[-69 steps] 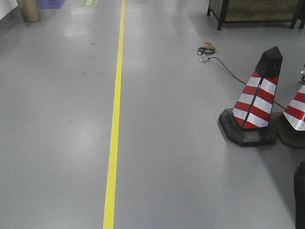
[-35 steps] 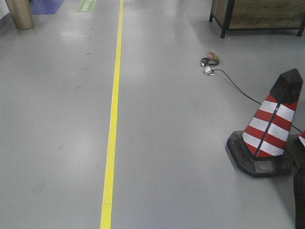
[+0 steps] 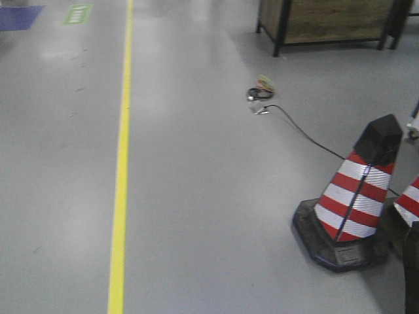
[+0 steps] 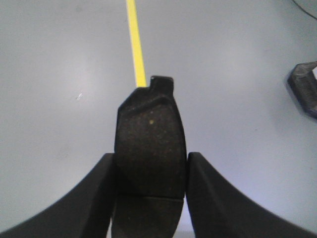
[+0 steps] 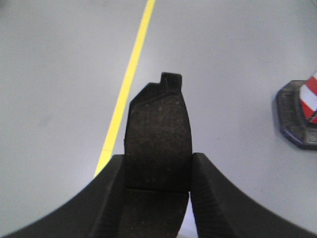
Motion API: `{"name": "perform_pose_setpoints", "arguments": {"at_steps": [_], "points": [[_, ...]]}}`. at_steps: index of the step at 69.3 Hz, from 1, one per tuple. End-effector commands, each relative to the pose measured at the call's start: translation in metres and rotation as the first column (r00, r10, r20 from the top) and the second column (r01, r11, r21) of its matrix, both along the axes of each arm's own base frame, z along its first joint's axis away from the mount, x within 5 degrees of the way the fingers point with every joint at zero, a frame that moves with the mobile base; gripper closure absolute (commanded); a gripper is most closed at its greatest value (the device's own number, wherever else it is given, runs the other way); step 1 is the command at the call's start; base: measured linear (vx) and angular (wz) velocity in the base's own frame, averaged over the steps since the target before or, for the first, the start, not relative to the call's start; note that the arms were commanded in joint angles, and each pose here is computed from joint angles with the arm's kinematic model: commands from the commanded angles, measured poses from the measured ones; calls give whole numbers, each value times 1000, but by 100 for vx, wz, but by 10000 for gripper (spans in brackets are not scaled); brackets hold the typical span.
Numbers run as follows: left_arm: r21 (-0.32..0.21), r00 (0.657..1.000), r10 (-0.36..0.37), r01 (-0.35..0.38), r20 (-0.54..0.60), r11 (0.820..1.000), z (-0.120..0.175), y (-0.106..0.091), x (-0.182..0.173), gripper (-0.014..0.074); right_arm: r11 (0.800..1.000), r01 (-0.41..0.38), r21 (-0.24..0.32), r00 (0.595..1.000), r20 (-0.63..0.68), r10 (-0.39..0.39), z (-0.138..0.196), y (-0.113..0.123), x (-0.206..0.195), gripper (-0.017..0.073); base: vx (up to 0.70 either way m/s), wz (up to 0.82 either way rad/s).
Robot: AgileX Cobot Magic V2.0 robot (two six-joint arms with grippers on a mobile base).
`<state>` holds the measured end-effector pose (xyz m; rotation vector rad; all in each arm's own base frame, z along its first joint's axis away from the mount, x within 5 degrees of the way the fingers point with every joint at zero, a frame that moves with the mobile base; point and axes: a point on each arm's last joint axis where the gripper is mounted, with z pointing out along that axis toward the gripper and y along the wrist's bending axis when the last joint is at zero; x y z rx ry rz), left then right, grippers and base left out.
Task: Move and align brake pads A on conveyor
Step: 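Drive along the yellow floor line past the striped cones, then turn the base and drive up to the dark grey conveyor belt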
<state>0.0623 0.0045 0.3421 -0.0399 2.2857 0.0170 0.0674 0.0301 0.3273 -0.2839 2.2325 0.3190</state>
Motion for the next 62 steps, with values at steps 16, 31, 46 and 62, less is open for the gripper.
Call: {"name": "perform_pose_setpoints", "arguments": {"at_steps": [16, 31, 46, 62], "points": [[-4, 996, -10, 10, 94, 1000, 12, -1, 4, 600, 999, 2, 33, 995, 98, -5, 14, 1, 4, 571, 39, -59], [-4, 996, -10, 10, 94, 1000, 12, -1, 4, 600, 999, 2, 33, 995, 98, -5, 14, 1, 4, 571, 37, -72], [-4, 996, -10, 10, 94, 1000, 12, -1, 4, 600, 999, 2, 33, 995, 98, -5, 14, 1, 4, 571, 35, -74], [-3, 996, -8, 8, 87, 1000, 12, 0, 4, 600, 999, 2, 33, 995, 98, -5, 14, 1, 4, 571, 36, -71]]}}
